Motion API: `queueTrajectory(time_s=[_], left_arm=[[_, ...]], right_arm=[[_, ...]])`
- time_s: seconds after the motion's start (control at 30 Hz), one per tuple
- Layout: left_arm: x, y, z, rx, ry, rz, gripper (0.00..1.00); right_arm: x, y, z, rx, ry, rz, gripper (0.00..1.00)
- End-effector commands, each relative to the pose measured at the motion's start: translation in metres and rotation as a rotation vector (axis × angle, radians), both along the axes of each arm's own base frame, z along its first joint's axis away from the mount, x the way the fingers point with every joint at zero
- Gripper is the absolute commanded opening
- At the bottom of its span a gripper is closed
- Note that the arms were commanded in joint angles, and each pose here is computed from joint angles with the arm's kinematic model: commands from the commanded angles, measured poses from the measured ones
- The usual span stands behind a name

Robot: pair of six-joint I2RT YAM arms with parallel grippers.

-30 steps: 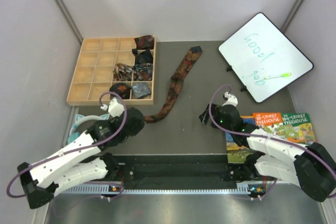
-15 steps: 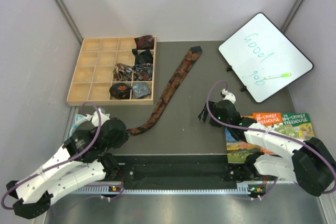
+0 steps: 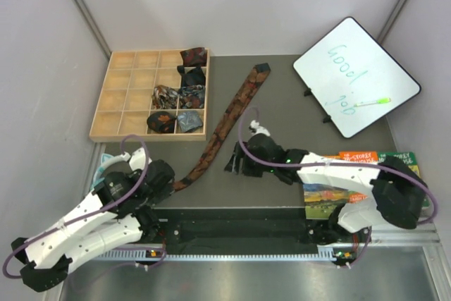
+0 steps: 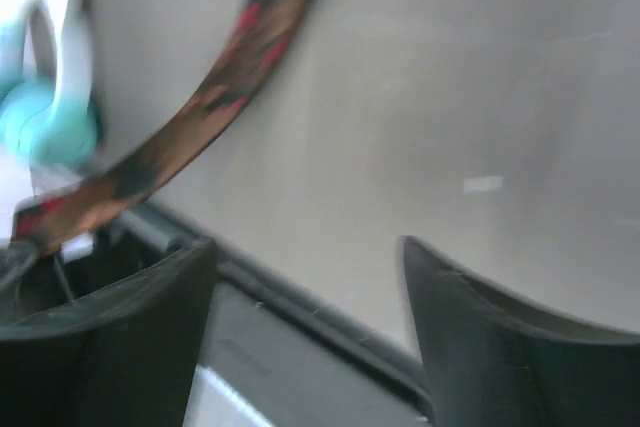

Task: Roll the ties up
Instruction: Flatten out the tie at the center of the board, then roll the tie at the center of the board.

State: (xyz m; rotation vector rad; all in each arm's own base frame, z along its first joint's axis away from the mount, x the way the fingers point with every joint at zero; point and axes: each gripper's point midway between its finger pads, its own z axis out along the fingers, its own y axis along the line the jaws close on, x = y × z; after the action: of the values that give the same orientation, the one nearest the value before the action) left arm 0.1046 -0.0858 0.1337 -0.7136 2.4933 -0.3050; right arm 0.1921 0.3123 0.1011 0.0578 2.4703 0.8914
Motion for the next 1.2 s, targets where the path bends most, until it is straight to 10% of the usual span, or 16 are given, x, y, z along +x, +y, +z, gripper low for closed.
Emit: queueTrajectory(time_s=[0.0,0.4,1.17], left_arm=[[-0.004,0.003,-0.015,0.072,0.036,-0.058,0.00],[0.019,-0.012,-0.020,0.112,-0.009,-0.069,0.00],[0.056,-0.047,-0.019,0.173,-0.033,-0.102,0.00]], right_arm=[[-0.017,0.078,0.038,0.158,0.016,0.096,0.63],[-0.022,0.168,0.026,0.279,0.171,0.217,0.10],[-0.037,0.194,-0.025,0.195,0.229,0.264,0.00]])
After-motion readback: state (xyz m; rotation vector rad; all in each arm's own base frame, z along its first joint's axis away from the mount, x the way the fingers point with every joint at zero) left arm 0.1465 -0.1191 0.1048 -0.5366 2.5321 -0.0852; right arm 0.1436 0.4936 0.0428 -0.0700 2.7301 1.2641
